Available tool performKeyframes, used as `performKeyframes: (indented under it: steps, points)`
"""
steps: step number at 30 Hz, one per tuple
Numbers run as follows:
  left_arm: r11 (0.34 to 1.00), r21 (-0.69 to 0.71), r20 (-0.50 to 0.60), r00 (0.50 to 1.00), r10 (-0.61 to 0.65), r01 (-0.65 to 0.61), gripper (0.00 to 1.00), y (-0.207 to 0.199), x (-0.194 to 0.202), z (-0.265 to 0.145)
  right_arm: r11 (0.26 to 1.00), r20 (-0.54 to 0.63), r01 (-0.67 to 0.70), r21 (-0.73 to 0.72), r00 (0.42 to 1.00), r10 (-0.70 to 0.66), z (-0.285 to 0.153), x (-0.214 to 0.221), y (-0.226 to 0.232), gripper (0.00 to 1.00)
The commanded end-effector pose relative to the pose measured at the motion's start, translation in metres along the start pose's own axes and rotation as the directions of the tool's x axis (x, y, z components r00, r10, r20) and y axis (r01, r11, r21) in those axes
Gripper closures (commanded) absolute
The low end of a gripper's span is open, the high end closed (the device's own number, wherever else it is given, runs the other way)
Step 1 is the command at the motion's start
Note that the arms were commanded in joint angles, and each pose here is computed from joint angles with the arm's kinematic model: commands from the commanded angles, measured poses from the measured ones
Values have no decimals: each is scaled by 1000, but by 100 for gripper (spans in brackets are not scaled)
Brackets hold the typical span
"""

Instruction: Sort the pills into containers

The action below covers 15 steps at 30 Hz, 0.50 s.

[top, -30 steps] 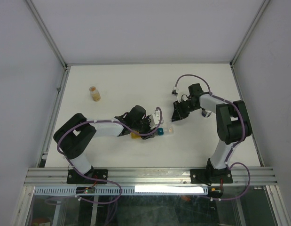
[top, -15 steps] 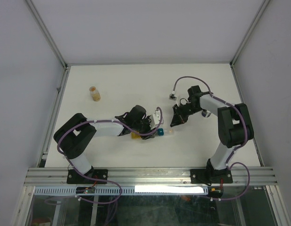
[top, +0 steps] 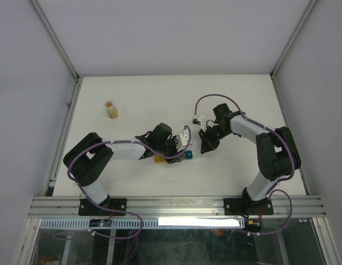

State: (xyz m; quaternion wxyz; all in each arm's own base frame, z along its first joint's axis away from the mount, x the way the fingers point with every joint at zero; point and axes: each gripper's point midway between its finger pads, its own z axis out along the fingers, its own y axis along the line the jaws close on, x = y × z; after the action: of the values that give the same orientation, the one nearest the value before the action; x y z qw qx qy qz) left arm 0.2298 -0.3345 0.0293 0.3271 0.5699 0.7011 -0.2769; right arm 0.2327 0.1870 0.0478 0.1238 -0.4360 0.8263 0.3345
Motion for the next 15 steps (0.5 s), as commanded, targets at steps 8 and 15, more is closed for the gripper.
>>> performKeyframes:
  steps: [8, 15]
  points:
    - [999, 31, 57, 998, 26, -27, 56, 2, -22, 1, 993, 121, 107, 43, 986, -111, -21, -34, 13, 99]
    - [999, 36, 52, 998, 23, -25, 56, 1, -21, 3, 997, -19, 35, 74, 999, -34, 1, 0, -4, 100]
